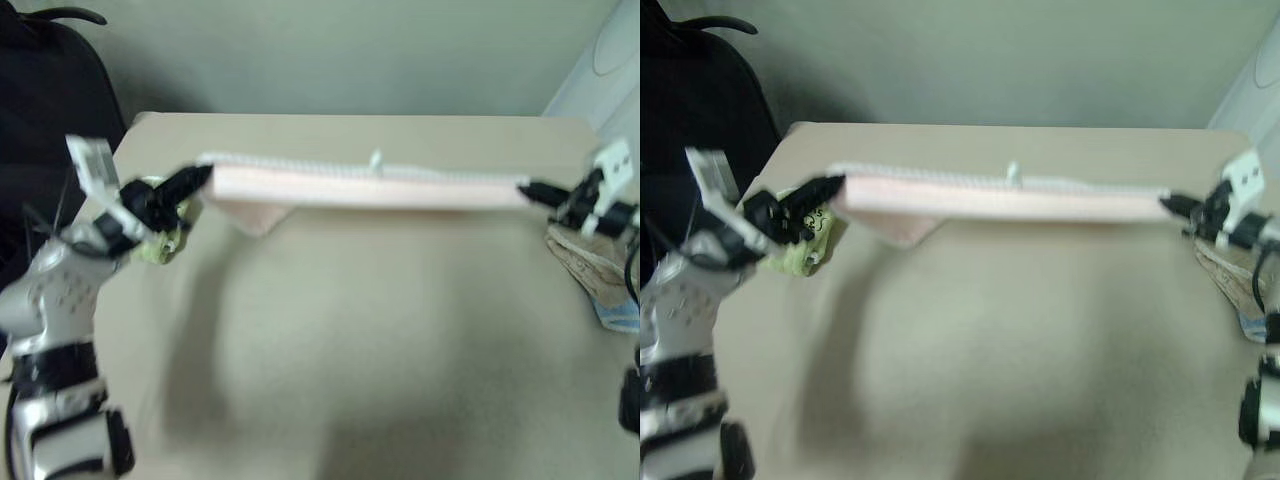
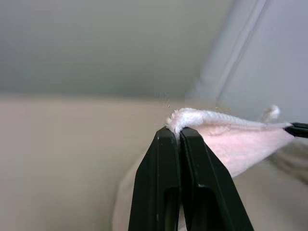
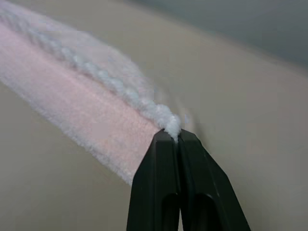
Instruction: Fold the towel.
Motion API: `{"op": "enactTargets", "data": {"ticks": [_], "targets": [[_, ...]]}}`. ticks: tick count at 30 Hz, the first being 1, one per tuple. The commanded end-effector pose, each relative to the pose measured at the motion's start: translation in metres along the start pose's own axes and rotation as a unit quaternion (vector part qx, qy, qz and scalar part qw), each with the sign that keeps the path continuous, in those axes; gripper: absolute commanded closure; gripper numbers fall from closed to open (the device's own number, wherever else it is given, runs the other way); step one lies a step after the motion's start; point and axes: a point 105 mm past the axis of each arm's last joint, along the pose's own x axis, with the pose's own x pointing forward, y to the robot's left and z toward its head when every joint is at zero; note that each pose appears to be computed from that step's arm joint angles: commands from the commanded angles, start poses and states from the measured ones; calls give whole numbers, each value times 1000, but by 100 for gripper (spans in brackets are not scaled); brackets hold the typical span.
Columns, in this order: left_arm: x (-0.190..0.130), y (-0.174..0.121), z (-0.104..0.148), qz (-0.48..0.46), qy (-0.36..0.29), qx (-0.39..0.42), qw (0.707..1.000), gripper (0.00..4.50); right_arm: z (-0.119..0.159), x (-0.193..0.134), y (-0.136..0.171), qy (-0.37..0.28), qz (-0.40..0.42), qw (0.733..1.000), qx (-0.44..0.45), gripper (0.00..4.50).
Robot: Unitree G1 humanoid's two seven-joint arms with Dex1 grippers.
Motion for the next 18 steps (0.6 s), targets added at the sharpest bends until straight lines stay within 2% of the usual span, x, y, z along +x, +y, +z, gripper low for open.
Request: {"op": "enactTargets", "data": {"ticks": [1, 4, 9, 12, 18], "targets": [[-22, -39, -6, -37, 38, 18, 998, 447, 11, -26, 18, -10, 33, 999, -3, 450], [-47, -57, -45, -29, 118, -5, 993, 447, -11, -38, 35, 26, 66, 997, 28, 450], [-64, -69, -79, -17, 178, -24, 984, 447, -25, -39, 43, 61, 86, 994, 30, 450], [-62, -64, -82, 0, 165, -32, 986, 447, -20, -28, 36, 57, 77, 995, 16, 450], [-52, -10, -63, 114, 84, -35, 989, 447, -6, 3, 19, 42, 46, 998, -11, 450]]}}
